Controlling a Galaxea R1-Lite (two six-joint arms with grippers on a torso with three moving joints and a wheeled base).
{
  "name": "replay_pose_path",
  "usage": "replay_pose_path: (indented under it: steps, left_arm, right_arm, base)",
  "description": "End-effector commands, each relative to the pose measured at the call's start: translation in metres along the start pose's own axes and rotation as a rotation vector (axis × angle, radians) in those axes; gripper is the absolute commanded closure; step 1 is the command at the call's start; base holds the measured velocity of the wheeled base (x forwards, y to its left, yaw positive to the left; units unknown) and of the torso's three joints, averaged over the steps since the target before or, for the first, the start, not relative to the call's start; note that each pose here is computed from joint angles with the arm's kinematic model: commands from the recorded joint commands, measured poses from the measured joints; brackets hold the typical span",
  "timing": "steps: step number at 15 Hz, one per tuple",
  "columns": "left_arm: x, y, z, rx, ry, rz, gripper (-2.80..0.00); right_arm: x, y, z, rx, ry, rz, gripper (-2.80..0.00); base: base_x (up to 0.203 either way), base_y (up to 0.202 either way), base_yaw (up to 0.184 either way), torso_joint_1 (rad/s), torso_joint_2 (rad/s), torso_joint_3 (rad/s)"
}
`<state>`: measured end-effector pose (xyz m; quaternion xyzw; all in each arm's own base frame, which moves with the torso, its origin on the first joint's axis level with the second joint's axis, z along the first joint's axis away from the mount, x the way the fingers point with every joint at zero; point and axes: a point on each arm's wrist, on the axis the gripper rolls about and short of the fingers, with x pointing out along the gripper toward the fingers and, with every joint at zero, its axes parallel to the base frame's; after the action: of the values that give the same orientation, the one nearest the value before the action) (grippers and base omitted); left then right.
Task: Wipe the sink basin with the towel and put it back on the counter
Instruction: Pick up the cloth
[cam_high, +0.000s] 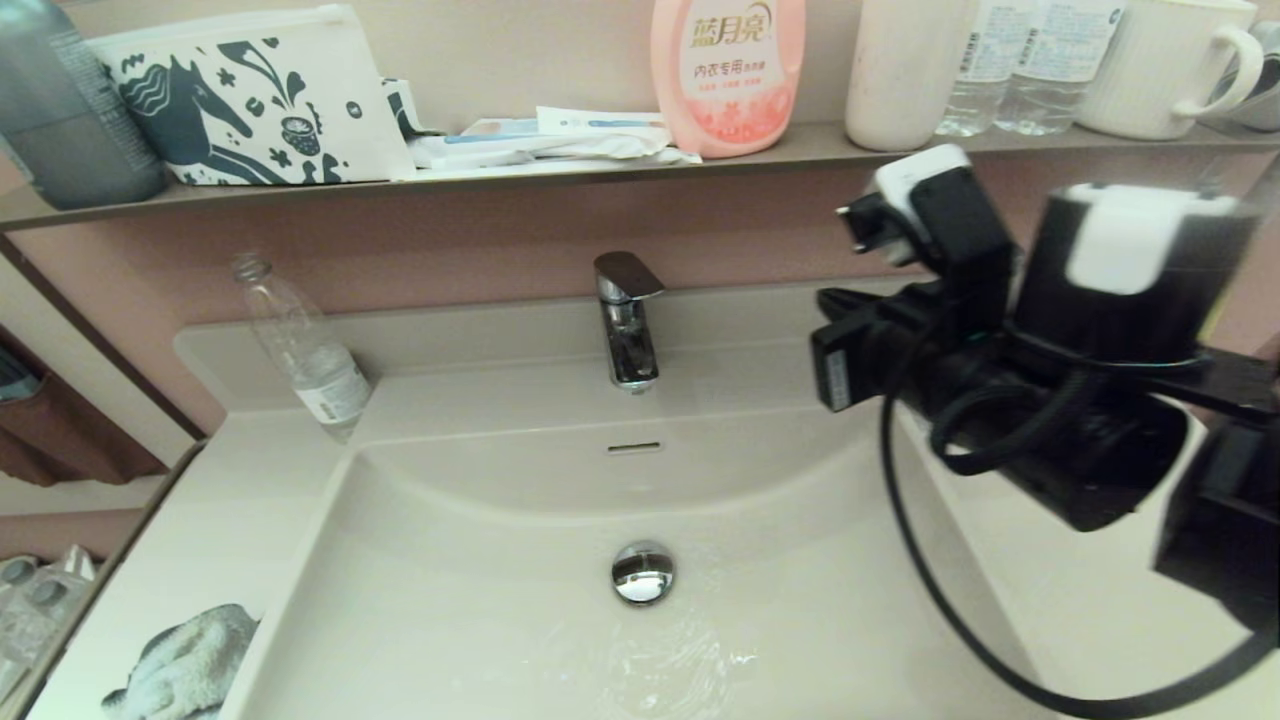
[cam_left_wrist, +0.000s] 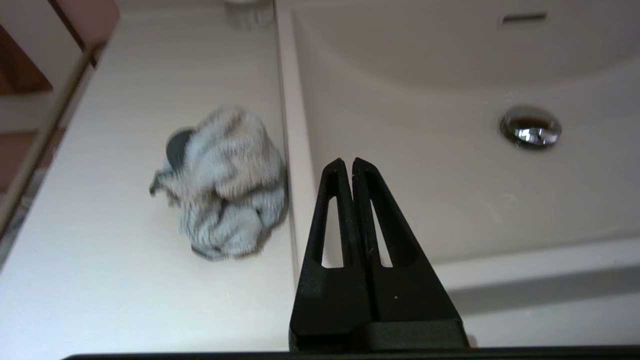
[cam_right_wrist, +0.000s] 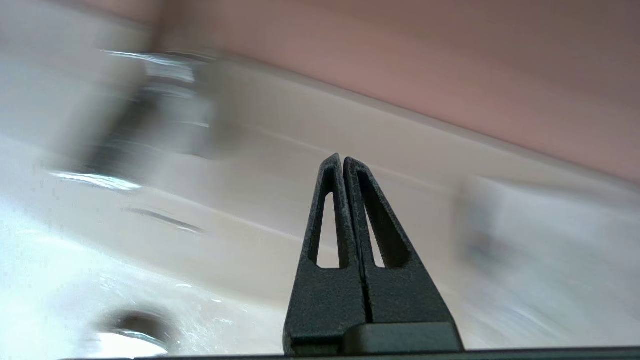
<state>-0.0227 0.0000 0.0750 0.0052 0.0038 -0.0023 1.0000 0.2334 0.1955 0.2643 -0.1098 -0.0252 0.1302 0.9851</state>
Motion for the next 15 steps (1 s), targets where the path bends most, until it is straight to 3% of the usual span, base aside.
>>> replay_pose_path:
  steps: [1,3,5,8,10,15]
  left_arm:
    - [0.0,0.0,0.0,0.0,-0.002,0.0,0.0]
    - [0.0,0.0,0.0,0.0,-0.002,0.0,0.0]
    - [0.0,0.0,0.0,0.0,-0.002,0.0,0.0]
    - [0.0,0.0,0.0,0.0,-0.001,0.0,0.0]
    - [0.0,0.0,0.0,0.0,-0.001,0.0,0.0]
    - [0.0,0.0,0.0,0.0,-0.002,0.0,0.0]
  right_arm:
    - [-0.049,-0.059,0.018,0.039,-0.074,-0.139,0.0]
    - [-0.084,-0.123,0.012,0.023,-0.065,-0.374,0.0]
    - [-0.146,-0.156,0.014,0.011,-0.115,-0.521,0.0]
    - [-0.236,-0.148,0.003,0.014,-0.172,-0.577,0.0]
    - [-0.277,-0.133,-0.018,0.04,-0.14,-0.56,0.0]
    - [-0.324,-0.105,-0.078,0.087,-0.03,-0.5,0.0]
  base:
    - [0.0,0.0,0.0,0.0,0.0,0.0]
    - [0.0,0.0,0.0,0.0,0.0,0.0]
    - [0.0,0.0,0.0,0.0,0.0,0.0]
    - [0.0,0.0,0.0,0.0,0.0,0.0]
    - [0.0,0.0,0.0,0.0,0.0,0.0]
    - [0.0,0.0,0.0,0.0,0.0,0.0]
